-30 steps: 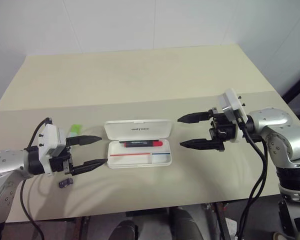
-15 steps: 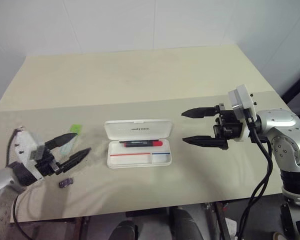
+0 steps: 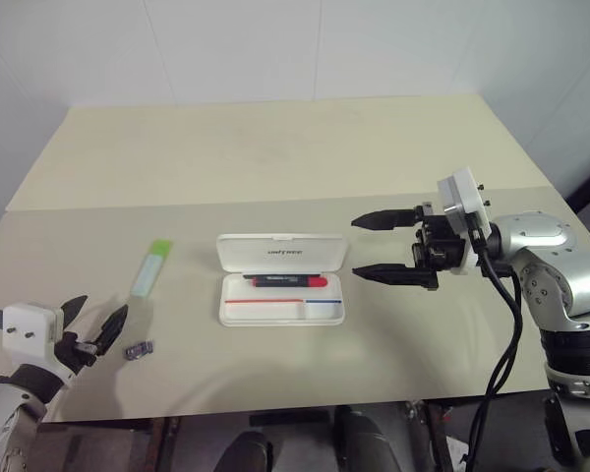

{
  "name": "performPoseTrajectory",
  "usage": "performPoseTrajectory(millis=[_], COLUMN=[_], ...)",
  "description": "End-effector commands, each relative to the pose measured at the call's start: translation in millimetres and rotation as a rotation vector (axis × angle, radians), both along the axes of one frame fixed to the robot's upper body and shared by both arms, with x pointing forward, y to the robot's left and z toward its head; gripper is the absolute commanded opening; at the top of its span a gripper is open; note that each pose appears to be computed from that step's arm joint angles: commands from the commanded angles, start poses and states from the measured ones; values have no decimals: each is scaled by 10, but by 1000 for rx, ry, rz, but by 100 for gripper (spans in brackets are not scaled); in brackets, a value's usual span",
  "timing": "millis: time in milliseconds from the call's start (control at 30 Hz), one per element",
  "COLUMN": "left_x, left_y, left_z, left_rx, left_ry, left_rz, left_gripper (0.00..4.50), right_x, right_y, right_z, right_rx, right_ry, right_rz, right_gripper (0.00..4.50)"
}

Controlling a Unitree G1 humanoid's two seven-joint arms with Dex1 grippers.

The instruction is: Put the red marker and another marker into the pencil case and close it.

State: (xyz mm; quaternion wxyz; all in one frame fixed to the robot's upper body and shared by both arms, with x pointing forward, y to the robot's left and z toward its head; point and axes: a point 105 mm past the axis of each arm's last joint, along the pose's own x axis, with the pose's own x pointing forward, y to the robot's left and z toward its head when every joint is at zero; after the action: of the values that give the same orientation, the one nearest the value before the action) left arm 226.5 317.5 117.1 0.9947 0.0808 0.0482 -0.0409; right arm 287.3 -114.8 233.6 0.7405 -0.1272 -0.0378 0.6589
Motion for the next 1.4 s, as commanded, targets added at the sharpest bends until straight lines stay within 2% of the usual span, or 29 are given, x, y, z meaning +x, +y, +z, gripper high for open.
performPoseTrajectory(millis=[33,167,300,1033,1133,1333,1400], left_x=[82,303,408,776,783,764,750], left_y=[49,-128,-227,-354,-345,-308,-280], left_z=[20,-42,-59,-195,-215,-264,-284], left_rx=[32,-3,-14,-38,-41,-34,-30], left_ry=[-6,3,2,23,40,70,80], left_rz=[23,-34,-62,-7,11,30,40], left_gripper=[360,360,360,360,306,110,109], right_x=[-19,-31,-47,-16,-15,-6,1], right_y=[40,86,114,97,92,83,77], right_z=[100,108,112,145,143,148,151], right_rx=[13,19,25,50,50,53,52], right_ry=[-51,-59,-61,-83,-83,-83,-85], right_rz=[16,22,27,-18,-24,-30,-33], right_gripper=[406,406,406,406,409,409,409])
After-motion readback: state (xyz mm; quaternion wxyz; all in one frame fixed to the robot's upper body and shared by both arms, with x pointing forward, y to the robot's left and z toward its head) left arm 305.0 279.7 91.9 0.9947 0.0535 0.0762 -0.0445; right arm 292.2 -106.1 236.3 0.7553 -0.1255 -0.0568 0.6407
